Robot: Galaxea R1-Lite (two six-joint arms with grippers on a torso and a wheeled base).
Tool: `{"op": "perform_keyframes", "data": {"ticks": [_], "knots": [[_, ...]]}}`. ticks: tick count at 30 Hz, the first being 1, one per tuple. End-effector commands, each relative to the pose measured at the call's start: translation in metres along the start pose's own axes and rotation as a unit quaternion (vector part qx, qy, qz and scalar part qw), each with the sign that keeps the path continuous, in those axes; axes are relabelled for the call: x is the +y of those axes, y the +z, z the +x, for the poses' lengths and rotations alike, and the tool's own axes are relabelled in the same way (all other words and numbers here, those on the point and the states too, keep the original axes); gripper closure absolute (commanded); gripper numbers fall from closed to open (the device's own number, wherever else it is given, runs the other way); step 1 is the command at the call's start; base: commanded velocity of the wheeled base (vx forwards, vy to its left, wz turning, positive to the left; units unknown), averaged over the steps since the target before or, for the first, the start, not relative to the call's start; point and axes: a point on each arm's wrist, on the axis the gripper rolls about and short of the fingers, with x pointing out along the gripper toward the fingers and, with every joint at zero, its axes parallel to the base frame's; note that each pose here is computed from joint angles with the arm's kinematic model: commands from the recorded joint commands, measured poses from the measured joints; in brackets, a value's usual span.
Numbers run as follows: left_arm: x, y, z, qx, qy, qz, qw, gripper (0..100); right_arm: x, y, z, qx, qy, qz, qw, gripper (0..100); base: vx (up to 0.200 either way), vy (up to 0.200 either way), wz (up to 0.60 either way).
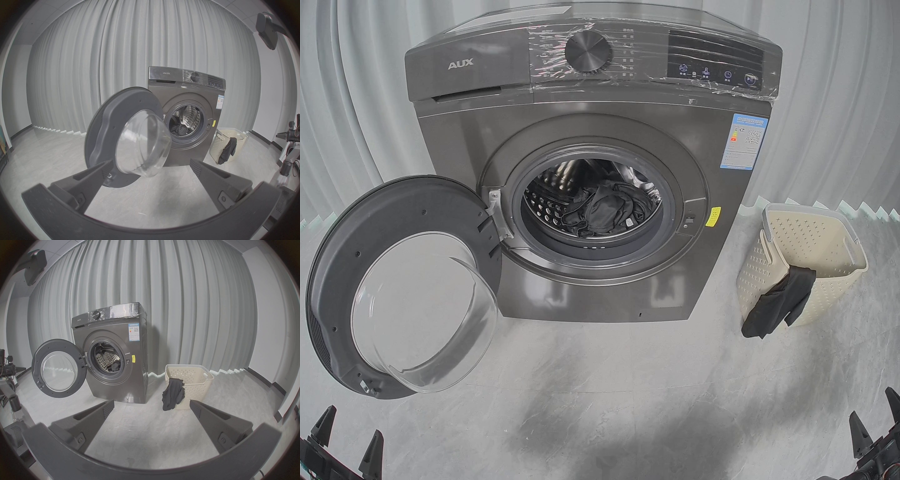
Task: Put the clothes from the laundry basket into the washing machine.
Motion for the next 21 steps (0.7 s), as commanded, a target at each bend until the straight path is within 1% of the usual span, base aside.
{"op": "perform_keyframes", "data": {"ticks": [1,21], "knots": [[0.0001,-0.003,0.0,0.0,0.0,0.0,1.0,0,0.0,-0.0004,-0.0005,-0.003,0.0,0.0,1.0,0,0.0,-0.2,0.0],[0.0001,-0.0032,0.0001,0.0,0.0,0.004,1.0,0,0.0,-0.0004,-0.0005,-0.003,0.0,0.0,1.0,0,0.0,-0.2,0.0]]}}
